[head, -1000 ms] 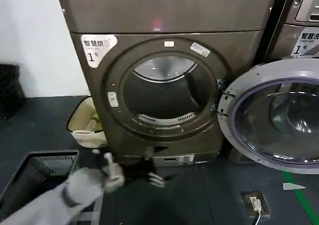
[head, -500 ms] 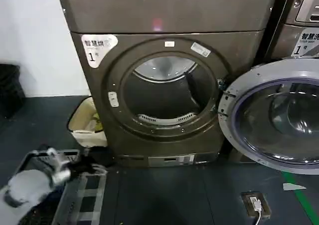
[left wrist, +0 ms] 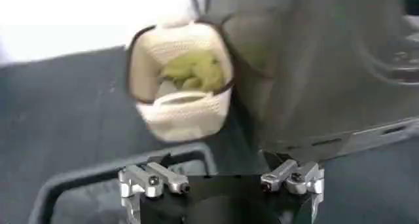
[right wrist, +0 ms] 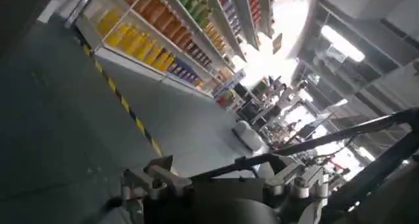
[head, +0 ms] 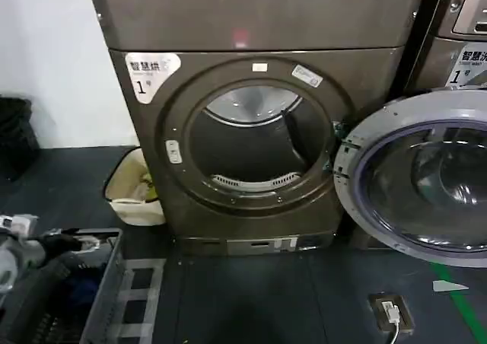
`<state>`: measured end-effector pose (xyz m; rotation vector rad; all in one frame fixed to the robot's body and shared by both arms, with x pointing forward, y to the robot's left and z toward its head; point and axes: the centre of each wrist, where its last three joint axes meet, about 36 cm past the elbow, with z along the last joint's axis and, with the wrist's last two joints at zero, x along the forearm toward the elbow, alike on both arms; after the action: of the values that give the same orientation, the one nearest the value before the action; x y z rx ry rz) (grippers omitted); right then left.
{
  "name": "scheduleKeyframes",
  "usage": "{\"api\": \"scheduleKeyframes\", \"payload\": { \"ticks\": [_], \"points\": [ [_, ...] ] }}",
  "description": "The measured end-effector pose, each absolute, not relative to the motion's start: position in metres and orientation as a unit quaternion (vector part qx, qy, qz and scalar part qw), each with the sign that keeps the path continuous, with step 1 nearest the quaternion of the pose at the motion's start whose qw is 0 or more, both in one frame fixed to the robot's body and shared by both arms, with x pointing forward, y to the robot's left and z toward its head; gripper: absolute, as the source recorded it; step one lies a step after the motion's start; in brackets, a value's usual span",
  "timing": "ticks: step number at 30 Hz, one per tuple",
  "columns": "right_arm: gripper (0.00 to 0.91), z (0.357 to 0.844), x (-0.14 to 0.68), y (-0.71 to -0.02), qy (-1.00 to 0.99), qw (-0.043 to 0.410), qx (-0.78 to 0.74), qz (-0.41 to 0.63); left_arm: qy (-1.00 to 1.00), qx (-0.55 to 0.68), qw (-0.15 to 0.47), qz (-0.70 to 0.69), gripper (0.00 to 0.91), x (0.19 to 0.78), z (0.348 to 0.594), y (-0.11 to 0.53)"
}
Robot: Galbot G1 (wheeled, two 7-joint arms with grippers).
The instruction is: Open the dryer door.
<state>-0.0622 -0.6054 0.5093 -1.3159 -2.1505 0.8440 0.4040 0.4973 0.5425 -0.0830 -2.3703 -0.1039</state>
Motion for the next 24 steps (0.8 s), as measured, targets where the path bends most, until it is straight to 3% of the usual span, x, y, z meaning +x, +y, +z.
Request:
{"api": "scheduleKeyframes", "payload": {
  "ticks": [7,24],
  "points": [
    [0.907,0.504,-0.066,-0.604,-0.787,0.240,-0.480,0.303,-0.917,0.023,0.398,-0.006,0.907,0.411,0.560,0.511],
    [0.907,0.501,-0.068,-0.598,-0.796,0.227,-0.491,0.273,-0.843,0.148,0.506,0.107,0.907,0.418,0.563,0.507]
  ]
}}
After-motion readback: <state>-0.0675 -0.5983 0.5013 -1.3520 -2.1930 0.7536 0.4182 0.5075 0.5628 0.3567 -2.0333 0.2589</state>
